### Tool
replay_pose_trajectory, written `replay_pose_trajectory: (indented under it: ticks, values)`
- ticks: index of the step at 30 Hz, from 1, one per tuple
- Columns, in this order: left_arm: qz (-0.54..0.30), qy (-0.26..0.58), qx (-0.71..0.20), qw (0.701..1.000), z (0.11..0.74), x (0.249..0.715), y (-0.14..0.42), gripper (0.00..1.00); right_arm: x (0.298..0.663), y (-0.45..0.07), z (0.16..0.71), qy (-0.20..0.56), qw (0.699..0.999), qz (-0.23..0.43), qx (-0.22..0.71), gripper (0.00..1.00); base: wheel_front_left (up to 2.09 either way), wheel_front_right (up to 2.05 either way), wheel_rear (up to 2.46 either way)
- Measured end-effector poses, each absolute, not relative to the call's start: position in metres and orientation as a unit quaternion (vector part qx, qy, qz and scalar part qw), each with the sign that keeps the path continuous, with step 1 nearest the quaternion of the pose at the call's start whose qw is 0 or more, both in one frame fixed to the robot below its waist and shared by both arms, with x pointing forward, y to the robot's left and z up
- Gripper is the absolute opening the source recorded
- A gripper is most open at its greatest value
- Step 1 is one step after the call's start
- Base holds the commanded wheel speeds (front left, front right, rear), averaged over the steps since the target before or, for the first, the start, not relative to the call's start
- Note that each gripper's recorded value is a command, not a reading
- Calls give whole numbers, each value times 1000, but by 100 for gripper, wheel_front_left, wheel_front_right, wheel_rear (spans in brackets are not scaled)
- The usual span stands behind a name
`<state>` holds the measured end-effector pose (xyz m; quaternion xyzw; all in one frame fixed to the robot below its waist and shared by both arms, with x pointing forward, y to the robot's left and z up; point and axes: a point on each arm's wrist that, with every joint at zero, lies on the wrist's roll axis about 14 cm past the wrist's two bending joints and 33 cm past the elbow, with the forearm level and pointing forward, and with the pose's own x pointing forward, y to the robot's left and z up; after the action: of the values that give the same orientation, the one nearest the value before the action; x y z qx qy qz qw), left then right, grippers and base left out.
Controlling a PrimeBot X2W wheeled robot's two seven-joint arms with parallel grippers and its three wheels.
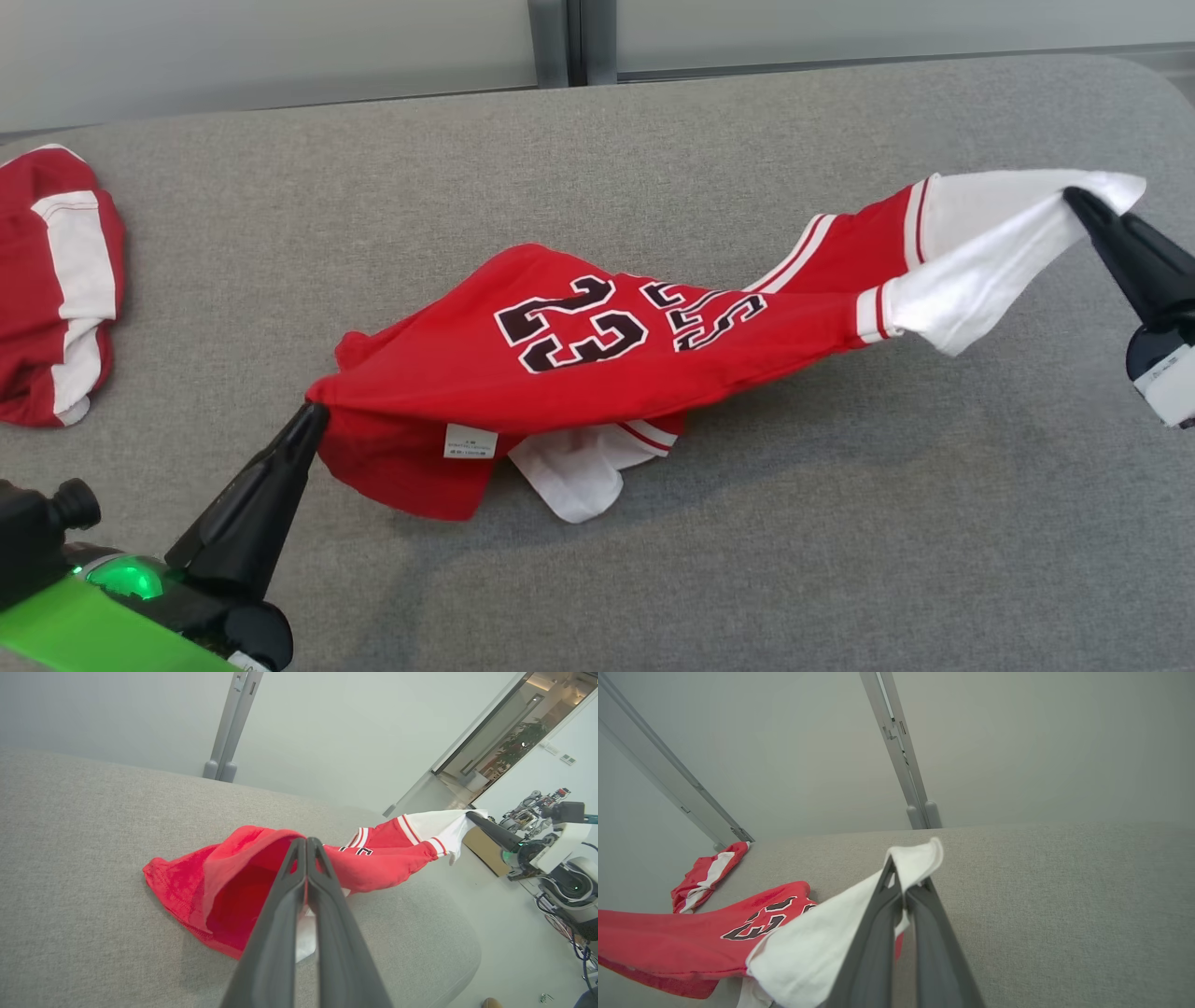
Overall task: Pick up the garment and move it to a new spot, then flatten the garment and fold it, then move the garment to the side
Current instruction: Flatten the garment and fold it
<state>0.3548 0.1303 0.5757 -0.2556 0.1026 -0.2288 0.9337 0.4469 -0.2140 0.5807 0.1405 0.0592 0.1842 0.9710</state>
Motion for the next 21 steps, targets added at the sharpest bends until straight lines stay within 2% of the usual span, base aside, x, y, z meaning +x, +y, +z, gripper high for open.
replay_pose_trajectory:
  ticks: [8,12,15,21]
  values:
    - [-260,48,-242,933,624,345,127,0,429,-212,668,-64,960,216,168,0,0,0,0]
    - [-282,32,-216,934,648,356,129,0,426,-222,719,-123,950,227,173,0,0,0,0]
    - [-298,47,-210,930,654,377,127,0,441,-228,736,-134,947,229,179,0,0,0,0]
    - [-292,83,-187,934,653,445,132,0,497,-229,740,-119,951,219,184,0,0,0,0]
